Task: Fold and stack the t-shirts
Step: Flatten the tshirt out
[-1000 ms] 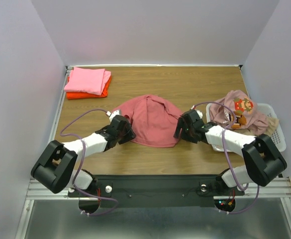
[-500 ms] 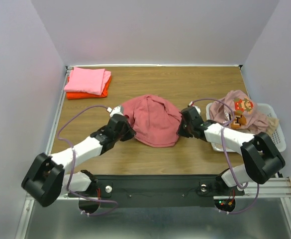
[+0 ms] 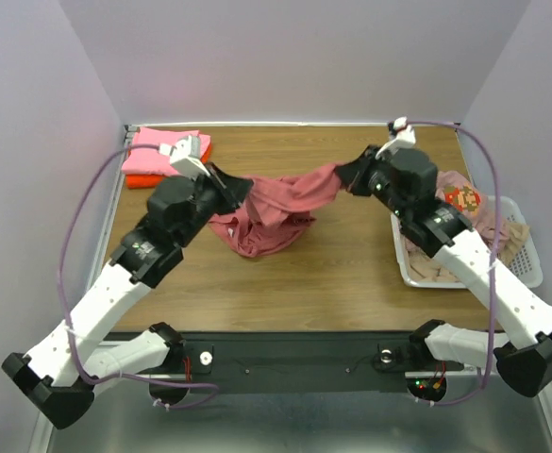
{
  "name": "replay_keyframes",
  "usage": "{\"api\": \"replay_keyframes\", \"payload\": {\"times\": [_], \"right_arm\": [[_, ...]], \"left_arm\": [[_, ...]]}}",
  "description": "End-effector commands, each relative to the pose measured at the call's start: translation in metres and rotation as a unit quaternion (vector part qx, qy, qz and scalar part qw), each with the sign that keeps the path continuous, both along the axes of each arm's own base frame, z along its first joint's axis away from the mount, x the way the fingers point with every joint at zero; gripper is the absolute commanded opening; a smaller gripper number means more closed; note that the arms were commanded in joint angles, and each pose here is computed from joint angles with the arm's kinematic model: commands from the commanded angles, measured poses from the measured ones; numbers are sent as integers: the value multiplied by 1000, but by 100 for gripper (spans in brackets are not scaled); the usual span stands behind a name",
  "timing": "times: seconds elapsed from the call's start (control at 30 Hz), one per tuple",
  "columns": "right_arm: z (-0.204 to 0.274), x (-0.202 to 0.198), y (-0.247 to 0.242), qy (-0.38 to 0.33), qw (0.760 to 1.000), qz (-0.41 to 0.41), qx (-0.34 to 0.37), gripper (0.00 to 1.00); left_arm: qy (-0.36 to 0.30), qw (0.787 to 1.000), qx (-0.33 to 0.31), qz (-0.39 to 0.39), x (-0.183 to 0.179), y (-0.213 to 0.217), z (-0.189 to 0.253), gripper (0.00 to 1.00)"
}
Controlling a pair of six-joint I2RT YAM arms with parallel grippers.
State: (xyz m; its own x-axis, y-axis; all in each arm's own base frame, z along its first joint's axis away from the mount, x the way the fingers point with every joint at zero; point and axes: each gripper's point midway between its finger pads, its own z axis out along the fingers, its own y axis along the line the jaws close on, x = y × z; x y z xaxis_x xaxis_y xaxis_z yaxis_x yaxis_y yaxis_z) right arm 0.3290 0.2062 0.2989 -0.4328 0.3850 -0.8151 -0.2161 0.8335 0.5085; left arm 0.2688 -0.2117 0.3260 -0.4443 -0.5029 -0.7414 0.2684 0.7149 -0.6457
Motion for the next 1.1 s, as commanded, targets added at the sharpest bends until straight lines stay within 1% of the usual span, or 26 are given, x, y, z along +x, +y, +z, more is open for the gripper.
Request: {"api": "replay_keyframes", "payload": {"times": [0.0, 0.07, 0.1, 0.13, 0.17, 0.2, 0.23, 0.27, 0.3, 0.37, 0.47, 0.53, 0.57, 0.6, 0.63, 0.7, 0.73, 0.77, 0.8, 0.83, 0.87, 0.9, 0.93, 0.97, 1.03, 1.07], "right_arm": [[135, -18, 0, -152, 987, 42, 40, 0], [166, -27, -1, -183, 980, 55, 51, 0], [195, -36, -5, -213, 973, 59, 62, 0], [208, -41, -5, -228, 969, 65, 62, 0], [219, -44, -7, -239, 967, 65, 64, 0], [233, -51, -6, -254, 962, 80, 69, 0], [257, -63, -8, -281, 953, 91, 76, 0], [269, -69, -9, -292, 948, 97, 80, 0], [277, -73, -9, -301, 944, 103, 83, 0], [299, -89, -7, -325, 932, 129, 92, 0], [317, -102, -8, -345, 922, 146, 96, 0], [320, -94, -8, -348, 924, 135, 89, 0], [326, -91, -13, -352, 925, 117, 90, 0], [327, -86, -15, -351, 926, 105, 88, 0], [321, -72, -11, -344, 931, 97, 77, 0], [319, -54, -13, -339, 936, 66, 68, 0], [309, -32, -11, -327, 943, 44, 51, 0], [303, -19, -8, -319, 946, 33, 41, 0], [298, -6, -8, -312, 949, 17, 32, 0], [286, 20, -5, -300, 954, -11, 10, 0], [280, 34, -5, -294, 955, -27, -5, 0], [277, 47, -8, -290, 956, -48, -16, 0], [272, 62, -9, -284, 956, -67, -28, 0], [273, 81, -8, -288, 953, -80, -40, 0], [295, 95, -16, -312, 945, -93, -36, 0], [285, 116, -9, -307, 946, -92, -46, 0]], "left_arm": [[-123, 992, -28, 25, -15, 28, 124, 0], [-156, 987, -23, 35, -18, 36, 154, 0], [-168, 985, -22, 38, -21, 40, 168, 0], [-178, 983, -23, 42, -23, 44, 182, 0], [-210, 976, -42, 46, -36, 54, 220, 0], [-217, 975, -24, 35, -36, 51, 226, 0], [-230, 972, -27, 35, -40, 54, 240, 0], [-254, 966, -38, 35, -48, 59, 266, 0], [-264, 963, -31, 31, -51, 61, 274, 0], [-286, 957, -40, 38, -59, 69, 298, 0], [-297, 952, -38, 54, -61, 77, 312, 0], [-295, 951, -34, 83, -54, 84, 314, 0], [-287, 951, -32, 105, -45, 88, 313, 0], [-283, 952, -27, 113, -39, 87, 311, 0], [-279, 952, -21, 122, -34, 87, 309, 0], [-257, 953, -2, 159, -9, 86, 297, 0], [-252, 952, 9, 171, -1, 87, 293, 0], [-238, 954, 24, 182, 18, 81, 282, 0], [-232, 954, 35, 189, 28, 80, 277, 0], [-219, 951, 56, 209, 55, 87, 267, 0], [-209, 950, 60, 222, 71, 94, 261, 0], [-204, 960, 50, 187, 84, 86, 257, 0], [-197, 961, 52, 188, 101, 95, 252, 0], [-188, 962, 56, 188, 127, 105, 245, 0], [-195, 962, 65, 181, 143, 107, 248, 0], [-212, 962, 64, 162, 149, 101, 258, 0]]}}
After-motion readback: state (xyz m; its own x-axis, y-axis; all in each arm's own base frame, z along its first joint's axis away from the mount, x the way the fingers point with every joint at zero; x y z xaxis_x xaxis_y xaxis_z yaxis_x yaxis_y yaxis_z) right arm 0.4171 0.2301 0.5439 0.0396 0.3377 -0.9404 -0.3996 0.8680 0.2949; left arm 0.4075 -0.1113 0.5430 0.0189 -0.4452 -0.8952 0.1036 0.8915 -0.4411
